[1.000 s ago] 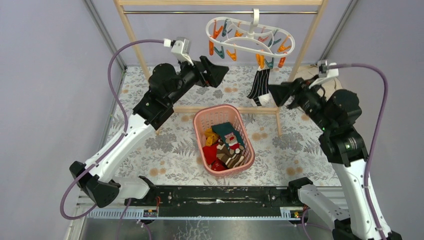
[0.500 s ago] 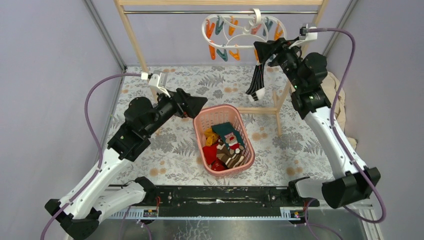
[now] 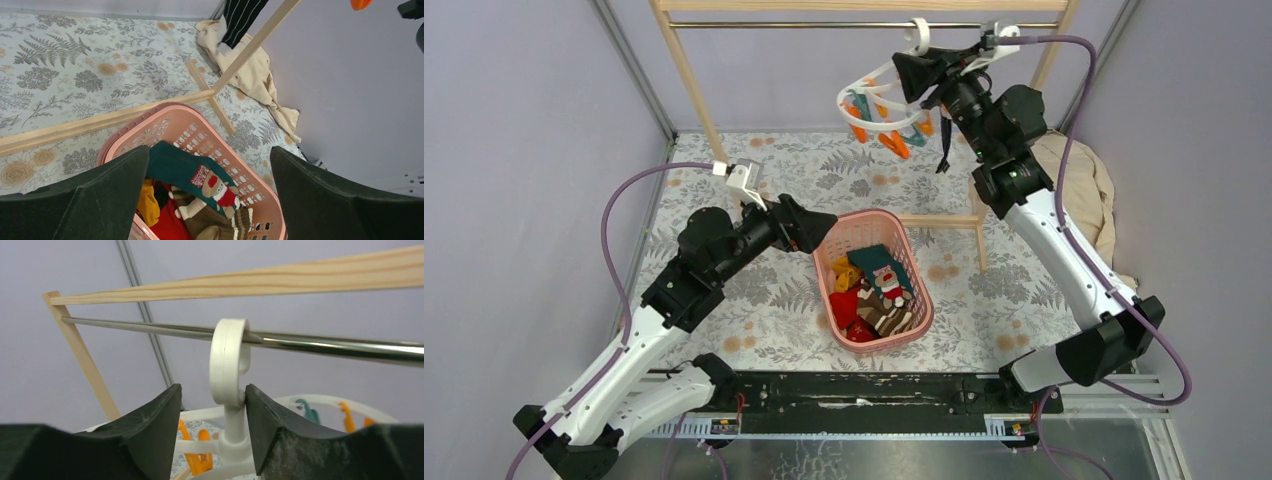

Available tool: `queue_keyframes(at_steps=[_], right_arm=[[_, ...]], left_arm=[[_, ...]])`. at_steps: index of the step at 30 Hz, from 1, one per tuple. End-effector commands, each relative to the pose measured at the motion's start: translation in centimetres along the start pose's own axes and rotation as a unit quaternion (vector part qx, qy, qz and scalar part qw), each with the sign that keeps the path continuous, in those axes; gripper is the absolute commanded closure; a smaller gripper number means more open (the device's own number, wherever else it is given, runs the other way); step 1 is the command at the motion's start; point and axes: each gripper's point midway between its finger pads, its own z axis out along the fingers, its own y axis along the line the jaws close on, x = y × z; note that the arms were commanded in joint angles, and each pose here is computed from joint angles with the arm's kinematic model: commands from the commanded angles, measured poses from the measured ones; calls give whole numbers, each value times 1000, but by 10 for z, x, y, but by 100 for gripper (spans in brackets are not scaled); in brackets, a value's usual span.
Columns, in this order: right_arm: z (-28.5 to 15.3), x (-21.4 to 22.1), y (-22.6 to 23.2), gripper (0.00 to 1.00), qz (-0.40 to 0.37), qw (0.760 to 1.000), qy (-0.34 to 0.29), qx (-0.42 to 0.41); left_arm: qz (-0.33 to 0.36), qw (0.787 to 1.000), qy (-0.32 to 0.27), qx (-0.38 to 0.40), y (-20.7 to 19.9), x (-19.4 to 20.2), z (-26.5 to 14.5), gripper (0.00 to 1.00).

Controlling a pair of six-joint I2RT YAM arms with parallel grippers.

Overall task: Remove the socks clipped to the hanger
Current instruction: Move the hanger to the clothesline.

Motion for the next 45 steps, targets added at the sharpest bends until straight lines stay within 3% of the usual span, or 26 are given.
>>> queue_keyframes(at_steps=[1, 4, 16, 20, 27, 35, 38, 45], right_arm=[[13, -33, 29, 49, -40, 998, -48, -19], [20, -23, 42, 54, -45, 998, -35, -25], [32, 2, 59, 54, -55, 998, -7, -4], [24, 5, 60, 40, -52, 999, 6, 3], [-14, -9, 60, 27, -35, 999, 19, 11], [-84, -33, 60, 25, -1, 999, 36, 23], [-115, -13, 51, 25, 8, 997, 67, 42], [-177, 82, 21, 19, 20, 987, 135, 85]], left_arm=[[6, 1000, 4, 8, -1, 4, -2, 1], [9, 1000, 2, 8, -1, 4, -3, 1], [21, 1000, 7, 2, 3, 6, -6, 1], [21, 1000, 7, 3, 2, 6, -6, 1], [18, 1000, 6, 1, 2, 5, -8, 1], [10, 1000, 6, 0, 0, 2, -11, 1], [8, 1000, 5, 0, -2, 1, -14, 1], [-1, 1000, 16, 7, -6, 3, -17, 1]])
